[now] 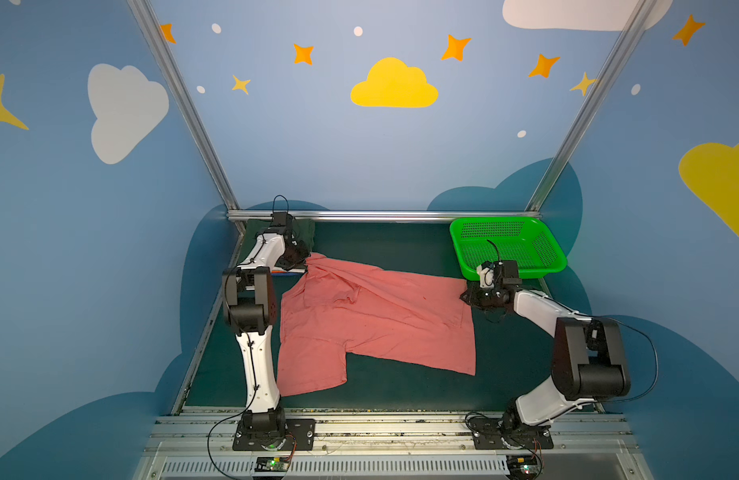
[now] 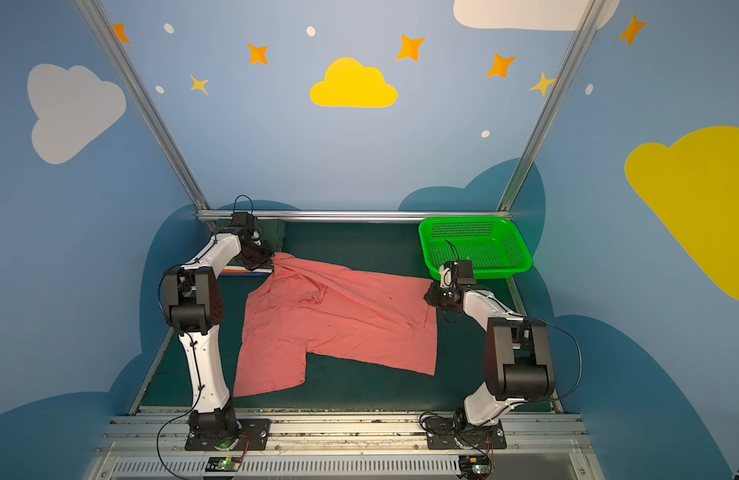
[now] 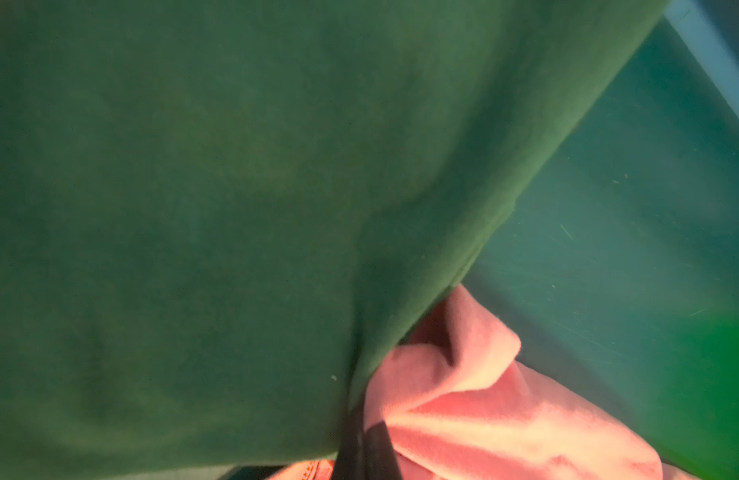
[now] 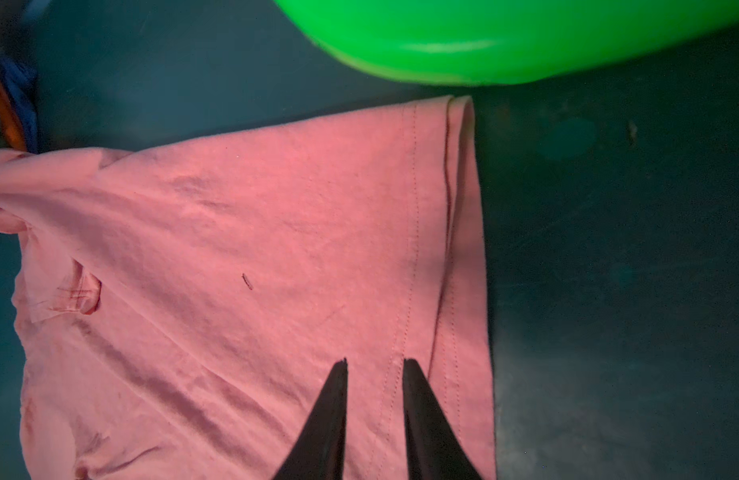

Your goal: Fold and stack the t-shirts

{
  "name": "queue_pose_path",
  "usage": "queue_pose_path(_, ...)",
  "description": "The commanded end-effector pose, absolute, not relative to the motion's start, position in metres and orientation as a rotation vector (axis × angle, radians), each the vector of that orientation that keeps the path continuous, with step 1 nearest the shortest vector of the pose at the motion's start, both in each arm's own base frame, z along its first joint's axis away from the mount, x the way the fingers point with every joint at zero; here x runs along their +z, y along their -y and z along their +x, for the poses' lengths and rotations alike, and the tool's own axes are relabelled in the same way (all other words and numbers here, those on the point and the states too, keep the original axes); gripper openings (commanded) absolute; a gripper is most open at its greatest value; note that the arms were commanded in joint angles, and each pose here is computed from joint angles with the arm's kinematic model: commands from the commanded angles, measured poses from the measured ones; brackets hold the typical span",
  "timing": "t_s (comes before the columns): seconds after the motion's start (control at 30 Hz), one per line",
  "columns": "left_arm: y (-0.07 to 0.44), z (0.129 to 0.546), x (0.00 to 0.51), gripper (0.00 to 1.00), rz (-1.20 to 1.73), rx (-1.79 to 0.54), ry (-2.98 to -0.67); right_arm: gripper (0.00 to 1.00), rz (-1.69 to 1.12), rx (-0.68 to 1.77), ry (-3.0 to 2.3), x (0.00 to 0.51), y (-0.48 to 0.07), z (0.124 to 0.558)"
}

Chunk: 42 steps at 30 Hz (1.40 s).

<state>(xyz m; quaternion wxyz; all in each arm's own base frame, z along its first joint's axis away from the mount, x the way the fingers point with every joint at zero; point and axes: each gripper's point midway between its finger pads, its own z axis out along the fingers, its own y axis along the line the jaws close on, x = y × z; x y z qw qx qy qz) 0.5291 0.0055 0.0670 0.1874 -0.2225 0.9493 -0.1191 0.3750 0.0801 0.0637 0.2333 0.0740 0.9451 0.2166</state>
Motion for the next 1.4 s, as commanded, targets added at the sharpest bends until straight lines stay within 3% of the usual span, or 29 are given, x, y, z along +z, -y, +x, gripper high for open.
queue_pose_path(0.0,-0.014,0.525,0.085,0.05,-0.633,-0.308,-2.644,0.28,0.288,0.636,-2.647,0.053,-0.081,0.371)
queue_pose_path(0.53,-0.015,0.526,0.086,0.05,-0.638,-0.296,-2.638,0.29,0.441,0.571,-2.786,0.018,-0.073,0.366)
queue_pose_path(0.8,-0.015,0.526,0.086,0.05,-0.635,-0.297,-2.640,0.29,0.431,0.651,-2.770,0.017,-0.082,0.376)
queue_pose_path(1.17,-0.016,0.526,0.085,0.05,-0.630,-0.290,-2.647,0.14,0.437,0.650,-2.752,0.023,-0.081,0.380)
queue_pose_path(1.37,-0.017,0.526,0.087,0.05,-0.626,-0.285,-2.645,0.00,0.435,0.639,-2.752,0.024,-0.080,0.382)
